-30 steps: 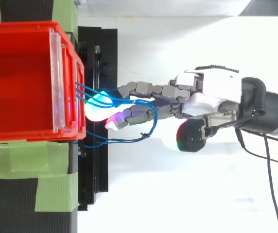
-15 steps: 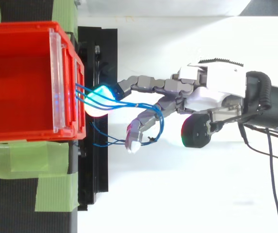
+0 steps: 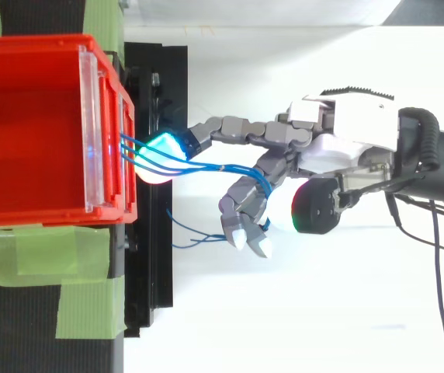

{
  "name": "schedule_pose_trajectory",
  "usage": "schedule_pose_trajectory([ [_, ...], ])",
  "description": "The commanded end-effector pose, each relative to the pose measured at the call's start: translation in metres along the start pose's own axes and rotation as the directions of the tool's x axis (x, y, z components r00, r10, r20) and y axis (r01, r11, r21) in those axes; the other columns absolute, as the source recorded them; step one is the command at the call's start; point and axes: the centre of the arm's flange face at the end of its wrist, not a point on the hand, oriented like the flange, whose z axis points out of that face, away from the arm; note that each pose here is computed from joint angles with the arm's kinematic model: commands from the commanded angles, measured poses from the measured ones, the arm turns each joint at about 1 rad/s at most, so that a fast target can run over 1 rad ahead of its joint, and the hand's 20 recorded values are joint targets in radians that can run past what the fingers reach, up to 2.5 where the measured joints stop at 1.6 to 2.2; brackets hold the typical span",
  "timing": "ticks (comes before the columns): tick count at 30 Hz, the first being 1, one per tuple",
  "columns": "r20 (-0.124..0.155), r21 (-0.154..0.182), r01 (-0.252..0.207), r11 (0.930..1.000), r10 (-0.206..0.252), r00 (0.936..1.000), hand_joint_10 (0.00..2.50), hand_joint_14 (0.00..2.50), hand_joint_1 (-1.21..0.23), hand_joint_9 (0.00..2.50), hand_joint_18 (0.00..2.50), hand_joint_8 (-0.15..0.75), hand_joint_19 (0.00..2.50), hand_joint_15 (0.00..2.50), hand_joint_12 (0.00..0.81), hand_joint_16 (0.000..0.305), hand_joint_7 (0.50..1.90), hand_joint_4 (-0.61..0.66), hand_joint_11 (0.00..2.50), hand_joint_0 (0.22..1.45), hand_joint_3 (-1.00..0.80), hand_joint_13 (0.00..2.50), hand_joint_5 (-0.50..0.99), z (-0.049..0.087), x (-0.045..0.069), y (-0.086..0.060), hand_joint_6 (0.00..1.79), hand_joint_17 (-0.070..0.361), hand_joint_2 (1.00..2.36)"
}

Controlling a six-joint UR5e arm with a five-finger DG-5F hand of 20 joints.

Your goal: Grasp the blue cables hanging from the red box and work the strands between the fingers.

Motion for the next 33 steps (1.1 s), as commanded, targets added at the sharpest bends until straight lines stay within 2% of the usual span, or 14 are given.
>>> schedule_pose_trajectory([
  [1,-0.001,-0.007,-0.004,1.0000,0.004,1.0000,0.02,0.01,-0.54,0.95,1.03,0.449,0.81,1.41,0.505,0.079,0.69,0.24,1.18,0.71,-1.00,1.22,-0.18,0.0012,-0.0002,0.0049,0.01,0.177,1.00],
  [7,0.000,-0.003,0.002,1.0000,-0.002,1.0000,0.02,0.00,-0.54,0.97,1.15,0.442,0.99,1.66,0.488,0.076,0.69,0.25,1.23,0.72,-1.00,1.29,-0.16,0.0012,-0.0003,0.0113,0.01,0.172,1.00],
  [11,0.002,-0.002,0.001,1.0000,-0.001,1.0000,0.02,0.33,-0.54,0.99,1.25,0.449,1.18,1.62,0.478,0.076,0.69,0.25,1.27,0.72,-1.00,1.25,-0.16,0.0011,-0.0013,0.0113,0.01,0.170,1.00],
  [13,0.003,0.000,0.002,1.0000,-0.002,1.0000,0.01,0.63,-0.54,1.00,1.31,0.445,1.23,1.55,0.478,0.073,0.69,0.25,1.32,0.72,-1.00,1.22,-0.15,0.0010,-0.0023,0.0113,0.01,0.165,1.00],
  [14,0.003,0.000,0.002,1.0000,-0.002,1.0000,0.01,0.65,-0.54,1.01,1.33,0.445,1.27,1.56,0.481,0.072,0.69,0.25,1.33,0.72,-1.00,1.21,-0.15,0.0010,-0.0023,0.0113,0.01,0.163,1.00],
  [16,0.003,0.000,0.002,1.0000,-0.002,1.0000,0.01,1.13,-0.54,1.04,1.43,0.442,1.50,1.47,0.480,0.068,0.69,0.26,1.41,0.72,-1.00,1.14,-0.15,0.0010,-0.0023,0.0113,0.01,0.153,1.00],
  [18,0.005,-0.001,0.002,1.0000,-0.002,1.0000,0.01,1.36,-0.54,1.06,1.49,0.439,1.62,1.44,0.470,0.065,0.69,0.26,1.51,0.72,-1.00,1.12,-0.14,0.0010,-0.0033,0.0114,0.01,0.146,1.00],
  [19,0.005,-0.001,0.002,1.0000,-0.002,1.0000,0.01,1.67,-0.54,1.07,1.48,0.425,1.59,1.40,0.471,0.063,0.69,0.26,1.59,0.72,-1.00,1.08,-0.14,0.0005,-0.0034,0.0112,0.01,0.143,1.00],
  [24,0.006,-0.002,0.000,1.0000,0.000,1.0000,0.00,2.33,-0.54,1.11,1.39,0.413,1.13,1.38,0.467,0.060,0.70,0.26,1.76,0.73,-1.00,1.00,-0.13,0.0012,-0.0042,0.0117,0.01,0.135,1.00],
  [25,0.004,-0.002,0.000,1.0000,0.000,1.0000,0.11,2.50,-0.54,1.11,1.37,0.408,0.94,1.37,0.469,0.060,0.70,0.27,1.76,0.73,-1.00,0.98,-0.12,0.0012,-0.0032,0.0116,0.01,0.136,1.00],
  [26,0.006,-0.002,0.000,1.0000,0.000,1.0000,0.19,2.50,-0.55,1.11,1.37,0.412,0.87,1.39,0.471,0.060,0.70,0.27,1.76,0.73,-1.00,0.98,-0.12,0.0012,-0.0042,0.0117,0.01,0.136,1.00],
  [27,0.008,-0.001,0.000,1.0000,0.000,1.0000,0.46,2.50,-0.55,1.11,1.35,0.400,0.80,1.40,0.470,0.062,0.70,0.27,1.76,0.73,-1.00,0.97,-0.11,0.0011,-0.0052,0.0118,0.01,0.140,1.00],
  [28,0.006,-0.001,-0.001,1.0000,0.001,1.0000,0.51,2.50,-0.55,1.10,1.34,0.402,0.68,1.42,0.480,0.062,0.70,0.28,1.79,0.73,-1.00,0.99,-0.11,0.0010,-0.0042,0.0116,0.01,0.140,1.00],
  [33,0.008,-0.001,0.000,1.0000,0.000,1.0000,1.61,2.50,-0.55,1.05,1.46,0.406,0.51,1.51,0.510,0.071,0.71,0.29,1.93,0.73,-1.00,1.14,-0.08,0.0011,-0.0052,0.0118,0.01,0.160,1.00],
])
